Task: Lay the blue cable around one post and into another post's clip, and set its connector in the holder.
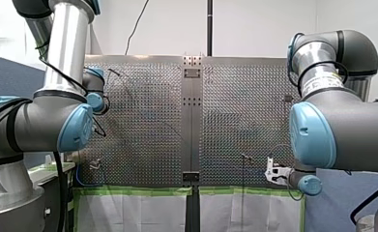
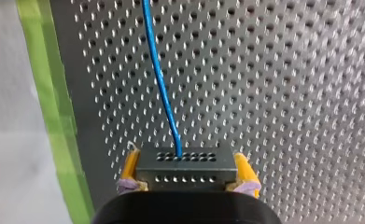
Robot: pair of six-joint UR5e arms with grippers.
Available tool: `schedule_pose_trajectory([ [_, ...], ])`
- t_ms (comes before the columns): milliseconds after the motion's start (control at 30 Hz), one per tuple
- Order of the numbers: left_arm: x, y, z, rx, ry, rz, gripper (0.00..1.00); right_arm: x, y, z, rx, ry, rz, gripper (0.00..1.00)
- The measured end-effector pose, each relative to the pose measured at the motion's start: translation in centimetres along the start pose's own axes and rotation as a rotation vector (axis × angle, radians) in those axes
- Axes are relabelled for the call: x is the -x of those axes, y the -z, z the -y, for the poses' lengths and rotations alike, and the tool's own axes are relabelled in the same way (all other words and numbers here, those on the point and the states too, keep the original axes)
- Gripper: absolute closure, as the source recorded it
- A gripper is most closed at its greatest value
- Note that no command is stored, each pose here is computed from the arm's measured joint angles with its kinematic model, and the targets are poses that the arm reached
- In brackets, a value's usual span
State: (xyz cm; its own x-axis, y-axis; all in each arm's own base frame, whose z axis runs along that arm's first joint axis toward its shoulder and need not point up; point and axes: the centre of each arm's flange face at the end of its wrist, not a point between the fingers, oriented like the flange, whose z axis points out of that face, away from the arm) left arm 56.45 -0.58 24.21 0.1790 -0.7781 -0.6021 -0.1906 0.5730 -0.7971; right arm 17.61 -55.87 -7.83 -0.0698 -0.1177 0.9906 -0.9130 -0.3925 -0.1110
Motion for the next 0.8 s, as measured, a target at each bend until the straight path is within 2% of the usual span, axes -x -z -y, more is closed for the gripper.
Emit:
schedule_pose_trajectory([
  [167, 0.0, 0.1, -0.2, 0.002, 0.022, -0.023, 0.00, 1.8, 0.5, -2.1, 0.037, -0.021, 0.010, 1.00],
  [267, -0.1, 0.2, -0.3, 0.011, 0.025, -0.037, 0.00, 2.8, 0.8, -2.4, 0.036, -0.034, 0.027, 1.00],
  [467, -1.1, 0.4, -1.6, 0.049, 0.026, -0.088, 0.00, 3.4, 1.0, -2.5, 0.024, -0.049, 0.046, 1.00],
  [633, -3.0, 0.9, -3.9, 0.092, 0.030, -0.149, 0.00, 3.5, 1.1, -2.2, 0.016, -0.052, 0.058, 1.00],
  [800, -3.8, 1.2, -4.9, 0.127, 0.005, -0.174, 0.00, 3.6, 1.0, -1.9, 0.007, -0.053, 0.066, 1.00],
])
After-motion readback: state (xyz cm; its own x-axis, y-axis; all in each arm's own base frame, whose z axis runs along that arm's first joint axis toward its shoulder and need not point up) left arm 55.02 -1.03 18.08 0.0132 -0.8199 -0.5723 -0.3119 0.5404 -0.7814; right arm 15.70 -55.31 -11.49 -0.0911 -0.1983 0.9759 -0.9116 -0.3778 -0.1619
